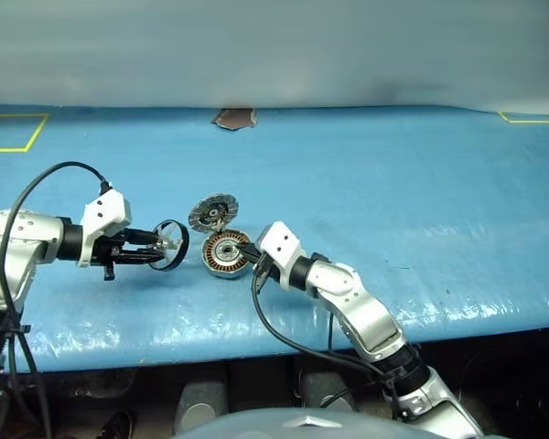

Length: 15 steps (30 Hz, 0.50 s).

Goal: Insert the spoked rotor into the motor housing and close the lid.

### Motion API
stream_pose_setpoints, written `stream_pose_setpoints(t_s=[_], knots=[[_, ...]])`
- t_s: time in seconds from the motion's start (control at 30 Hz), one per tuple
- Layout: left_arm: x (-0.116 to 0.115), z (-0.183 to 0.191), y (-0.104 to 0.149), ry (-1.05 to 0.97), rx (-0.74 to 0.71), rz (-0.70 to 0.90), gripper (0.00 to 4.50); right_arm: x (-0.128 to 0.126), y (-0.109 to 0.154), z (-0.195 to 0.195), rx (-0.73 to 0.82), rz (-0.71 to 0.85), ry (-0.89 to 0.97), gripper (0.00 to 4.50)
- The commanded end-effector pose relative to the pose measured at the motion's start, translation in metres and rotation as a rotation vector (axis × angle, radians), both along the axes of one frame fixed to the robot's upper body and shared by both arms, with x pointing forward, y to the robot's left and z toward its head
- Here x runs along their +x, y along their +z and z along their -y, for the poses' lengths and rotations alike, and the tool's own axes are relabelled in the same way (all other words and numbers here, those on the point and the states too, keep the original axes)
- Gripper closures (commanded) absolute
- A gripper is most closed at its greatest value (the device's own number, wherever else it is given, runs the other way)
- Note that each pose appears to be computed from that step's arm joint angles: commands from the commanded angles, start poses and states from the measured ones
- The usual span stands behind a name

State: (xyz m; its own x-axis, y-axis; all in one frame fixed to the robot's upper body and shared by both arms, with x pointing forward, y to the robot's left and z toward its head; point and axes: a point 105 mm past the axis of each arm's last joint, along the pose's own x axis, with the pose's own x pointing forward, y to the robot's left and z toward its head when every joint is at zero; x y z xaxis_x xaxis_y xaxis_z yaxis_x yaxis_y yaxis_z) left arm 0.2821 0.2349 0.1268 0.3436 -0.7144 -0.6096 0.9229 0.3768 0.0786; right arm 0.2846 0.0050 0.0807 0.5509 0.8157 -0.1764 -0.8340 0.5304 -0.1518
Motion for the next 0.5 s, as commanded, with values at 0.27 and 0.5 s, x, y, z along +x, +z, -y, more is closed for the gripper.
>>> stream_pose_setpoints(t_s=[0.27,0.5], knots=[[-0.003,0.023,0.004,-0.128,-0.034,-0.038,3.12,0.011,0.014,0.009,0.024,0.071,-0.055,4.5],[0.008,0.053,0.009,-0.192,-0.041,0.026,3.12,0.009,0.01,0.013,-0.003,0.056,-0.047,4.5]])
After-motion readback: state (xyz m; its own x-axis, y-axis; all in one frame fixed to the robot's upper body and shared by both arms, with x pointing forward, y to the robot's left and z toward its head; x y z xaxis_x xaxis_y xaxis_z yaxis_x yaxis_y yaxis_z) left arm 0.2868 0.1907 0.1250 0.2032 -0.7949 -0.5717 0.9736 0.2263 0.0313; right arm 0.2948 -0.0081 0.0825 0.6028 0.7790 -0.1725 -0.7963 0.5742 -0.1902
